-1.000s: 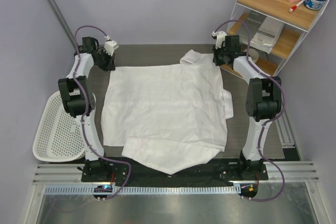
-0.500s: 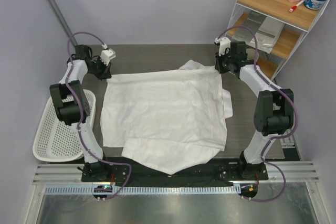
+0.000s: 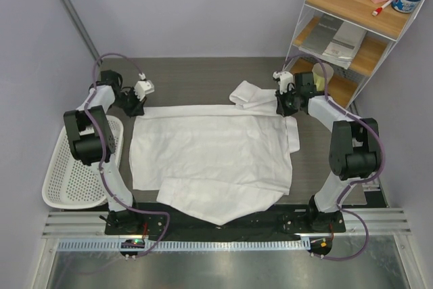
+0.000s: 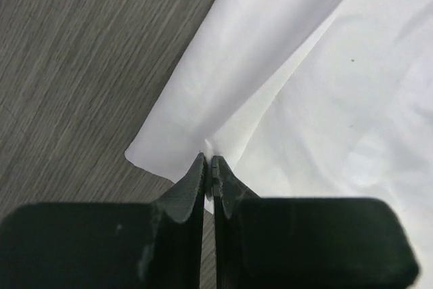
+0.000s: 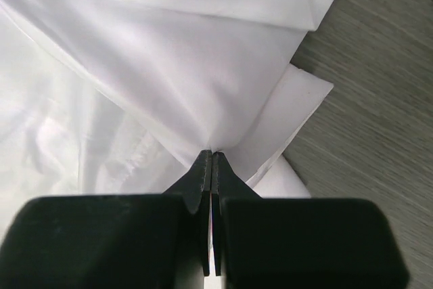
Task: Fold and stack the long sleeve shirts
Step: Fold the shirt
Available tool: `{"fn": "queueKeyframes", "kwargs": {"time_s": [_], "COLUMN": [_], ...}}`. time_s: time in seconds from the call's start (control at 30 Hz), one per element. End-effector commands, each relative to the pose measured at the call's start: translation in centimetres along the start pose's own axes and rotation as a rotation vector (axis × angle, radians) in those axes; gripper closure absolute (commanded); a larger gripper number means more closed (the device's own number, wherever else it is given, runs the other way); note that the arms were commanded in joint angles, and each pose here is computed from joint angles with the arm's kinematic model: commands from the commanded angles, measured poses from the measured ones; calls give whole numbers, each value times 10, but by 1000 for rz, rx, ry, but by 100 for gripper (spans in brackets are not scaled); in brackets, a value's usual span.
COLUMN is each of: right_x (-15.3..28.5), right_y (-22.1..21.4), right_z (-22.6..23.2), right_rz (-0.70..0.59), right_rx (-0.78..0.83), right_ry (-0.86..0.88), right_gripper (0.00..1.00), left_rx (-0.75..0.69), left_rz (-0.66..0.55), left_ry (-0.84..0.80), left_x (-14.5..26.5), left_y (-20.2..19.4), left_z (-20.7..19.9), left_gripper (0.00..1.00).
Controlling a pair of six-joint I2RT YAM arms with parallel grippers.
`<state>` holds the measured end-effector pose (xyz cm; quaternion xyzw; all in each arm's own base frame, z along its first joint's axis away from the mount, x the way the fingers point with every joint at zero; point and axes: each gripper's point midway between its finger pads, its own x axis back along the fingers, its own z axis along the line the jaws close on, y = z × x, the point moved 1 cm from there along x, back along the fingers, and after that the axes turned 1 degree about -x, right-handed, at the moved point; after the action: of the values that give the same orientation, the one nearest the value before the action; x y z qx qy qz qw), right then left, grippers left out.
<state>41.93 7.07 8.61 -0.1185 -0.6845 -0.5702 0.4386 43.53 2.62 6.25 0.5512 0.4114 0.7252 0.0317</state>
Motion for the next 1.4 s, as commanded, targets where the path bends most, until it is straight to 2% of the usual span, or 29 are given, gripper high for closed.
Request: {"fn": "queueKeyframes", "kwargs": {"time_s": [0.0, 0.03, 0.07, 0.13, 0.17, 0.23, 0.33, 0.47, 0.67, 1.0, 1.1, 1.13, 1.23, 1.37], "right_x": [-2, -6, -7, -3, 1, 10, 18, 14, -11, -35, -33, -32, -26, -21], "right_y": [0, -8, -10, -7, -5, 3, 20, 36, 38, 12, 13, 14, 20, 24], "right_z": [3, 5, 5, 9, 11, 17, 17, 14, -5, -7, -4, -4, -1, 0], "right_rz": [8, 42, 57, 80, 80, 67, 40, 26, 64, 156, 156, 154, 145, 144], "right_rx": [31, 25, 21, 19, 18, 1, -35, -112, -181, -255, -260, -260, -262, -255], "right_ry": [26, 43, 49, 81, 94, 129, 139, 136, 66, 60, 72, 75, 89, 94], "right_gripper": [99, 98, 88, 78, 64, 54, 48, 42, 42, 42, 48, 54, 64, 74], "left_rx": [-81, -85, -91, -101, -101, -108, -103, -117, -132, -110, -113, -112, -132, -144], "left_rz": [40, 47, 54, 67, 65, 48, 17, 15, 40, 108, 127, 134, 148, 183], "left_ry": [15, 7, -1, -31, -39, -67, -65, -56, -52, -47, -52, -55, -73, -77], "left_x": [10, 11, 12, 18, 19, 25, 32, 26, 4, -19, -22, -23, -22, -21], "left_y": [-5, -6, -8, -8, -6, 1, 15, 30, 39, 21, 15, 12, 10, 5], "left_z": [2, 0, -2, -8, -11, -18, -21, -22, -22, -18, -19, -19, -20, -17], "left_gripper": [90, 88, 81, 74, 67, 61, 52, 50, 49, 49, 51, 52, 54, 57]}}
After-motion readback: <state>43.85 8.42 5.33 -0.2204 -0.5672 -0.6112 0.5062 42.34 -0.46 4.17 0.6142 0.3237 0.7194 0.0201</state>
